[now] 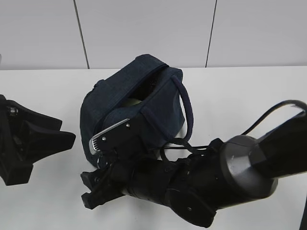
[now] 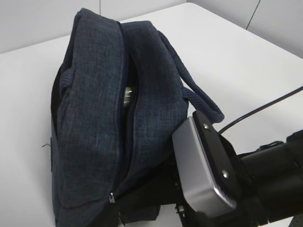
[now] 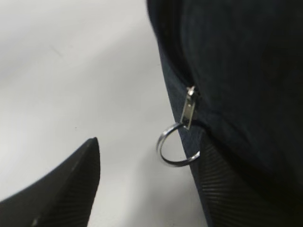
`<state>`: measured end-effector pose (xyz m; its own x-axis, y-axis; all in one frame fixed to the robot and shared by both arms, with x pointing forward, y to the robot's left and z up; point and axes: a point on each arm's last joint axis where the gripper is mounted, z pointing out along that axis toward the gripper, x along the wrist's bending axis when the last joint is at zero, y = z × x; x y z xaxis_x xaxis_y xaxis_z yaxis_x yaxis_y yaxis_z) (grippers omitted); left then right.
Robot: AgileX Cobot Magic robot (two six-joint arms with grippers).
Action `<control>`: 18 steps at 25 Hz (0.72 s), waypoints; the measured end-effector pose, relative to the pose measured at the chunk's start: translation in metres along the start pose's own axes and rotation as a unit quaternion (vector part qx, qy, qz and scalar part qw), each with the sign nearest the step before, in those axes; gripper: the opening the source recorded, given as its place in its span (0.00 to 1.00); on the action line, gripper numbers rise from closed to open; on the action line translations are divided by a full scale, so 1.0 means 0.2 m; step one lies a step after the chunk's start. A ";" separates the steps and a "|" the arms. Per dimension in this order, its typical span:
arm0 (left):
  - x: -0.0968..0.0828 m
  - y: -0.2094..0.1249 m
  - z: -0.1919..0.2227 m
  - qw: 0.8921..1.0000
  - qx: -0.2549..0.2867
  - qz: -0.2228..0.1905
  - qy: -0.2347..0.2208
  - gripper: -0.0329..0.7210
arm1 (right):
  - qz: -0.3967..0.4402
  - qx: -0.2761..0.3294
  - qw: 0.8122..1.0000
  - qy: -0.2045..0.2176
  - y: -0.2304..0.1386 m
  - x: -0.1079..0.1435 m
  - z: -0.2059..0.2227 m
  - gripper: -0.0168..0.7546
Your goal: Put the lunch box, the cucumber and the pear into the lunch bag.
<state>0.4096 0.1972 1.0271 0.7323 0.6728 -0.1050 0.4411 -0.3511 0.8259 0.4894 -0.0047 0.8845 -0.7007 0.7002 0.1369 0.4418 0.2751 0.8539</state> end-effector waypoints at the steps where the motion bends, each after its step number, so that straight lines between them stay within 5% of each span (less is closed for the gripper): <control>1: 0.00 0.00 0.00 1.000 0.000 0.000 0.000 0.43 | 0.006 -0.004 1.000 -0.003 0.01 0.00 0.00 0.69; 18: 0.00 0.00 0.00 1.000 0.000 -0.001 -0.001 0.43 | 0.030 0.009 0.999 -0.020 0.02 -0.01 0.01 0.66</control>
<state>0.4095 0.1971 1.0272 0.7326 0.6720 -0.1076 0.4421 -0.3497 0.8260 0.4942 -0.0043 0.8859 -0.6495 0.7419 0.1664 0.4920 0.2432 0.8359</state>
